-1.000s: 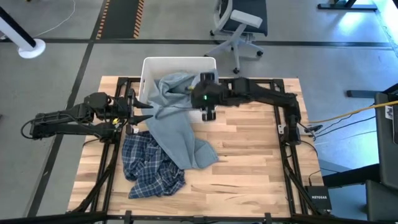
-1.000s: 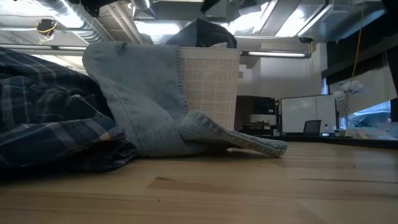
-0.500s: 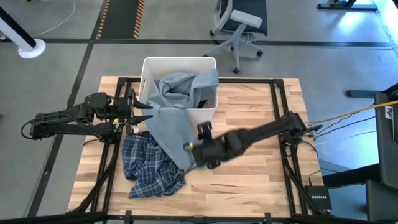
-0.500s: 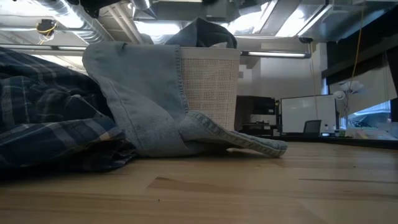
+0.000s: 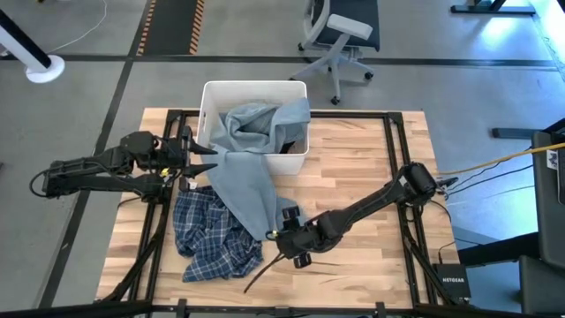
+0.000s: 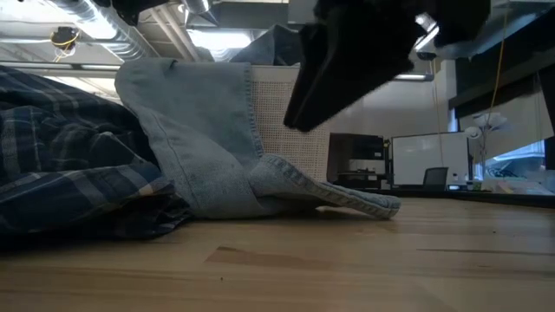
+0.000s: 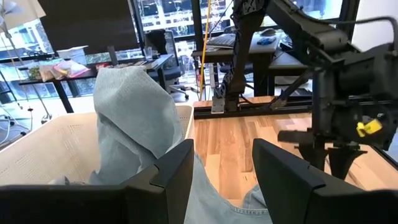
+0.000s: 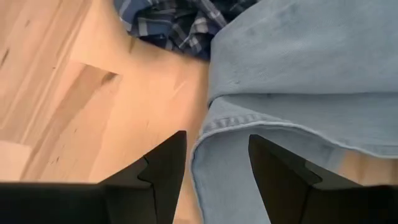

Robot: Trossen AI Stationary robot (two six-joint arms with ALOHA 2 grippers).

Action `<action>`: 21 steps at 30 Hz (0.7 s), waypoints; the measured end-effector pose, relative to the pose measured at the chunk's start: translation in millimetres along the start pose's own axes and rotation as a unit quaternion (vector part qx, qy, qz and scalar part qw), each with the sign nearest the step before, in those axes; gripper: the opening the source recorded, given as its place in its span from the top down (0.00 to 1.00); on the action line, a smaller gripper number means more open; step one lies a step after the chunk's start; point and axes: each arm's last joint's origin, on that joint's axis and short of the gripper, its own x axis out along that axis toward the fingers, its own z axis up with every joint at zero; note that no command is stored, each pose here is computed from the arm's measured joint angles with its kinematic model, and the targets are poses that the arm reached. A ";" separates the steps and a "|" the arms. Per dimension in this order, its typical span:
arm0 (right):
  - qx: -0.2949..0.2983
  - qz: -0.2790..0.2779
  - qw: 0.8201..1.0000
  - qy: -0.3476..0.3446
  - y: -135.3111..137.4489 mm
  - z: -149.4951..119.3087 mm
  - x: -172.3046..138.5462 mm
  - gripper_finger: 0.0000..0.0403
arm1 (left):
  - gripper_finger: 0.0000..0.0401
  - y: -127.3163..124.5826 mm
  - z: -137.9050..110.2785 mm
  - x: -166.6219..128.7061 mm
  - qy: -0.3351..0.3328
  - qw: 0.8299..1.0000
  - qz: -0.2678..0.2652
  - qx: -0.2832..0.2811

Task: Sort clothes
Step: Put the blue pants into the white bin

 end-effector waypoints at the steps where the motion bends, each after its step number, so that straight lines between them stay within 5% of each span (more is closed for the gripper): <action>1: 0.005 0.001 1.000 -0.004 0.8 -2.2 2.9 0.52 | 0.60 0.0 -0.1 0.1 0.000 1.000 0.000 0.000; 16: 0.050 -0.009 0.998 -0.035 25.3 -18.7 56.9 0.52 | 0.60 0.0 -0.5 1.2 0.003 1.000 0.000 0.000; 21: 0.050 -0.086 0.993 -0.055 23.8 -18.6 68.8 0.52 | 0.60 0.0 -0.5 2.5 0.003 1.000 0.000 0.000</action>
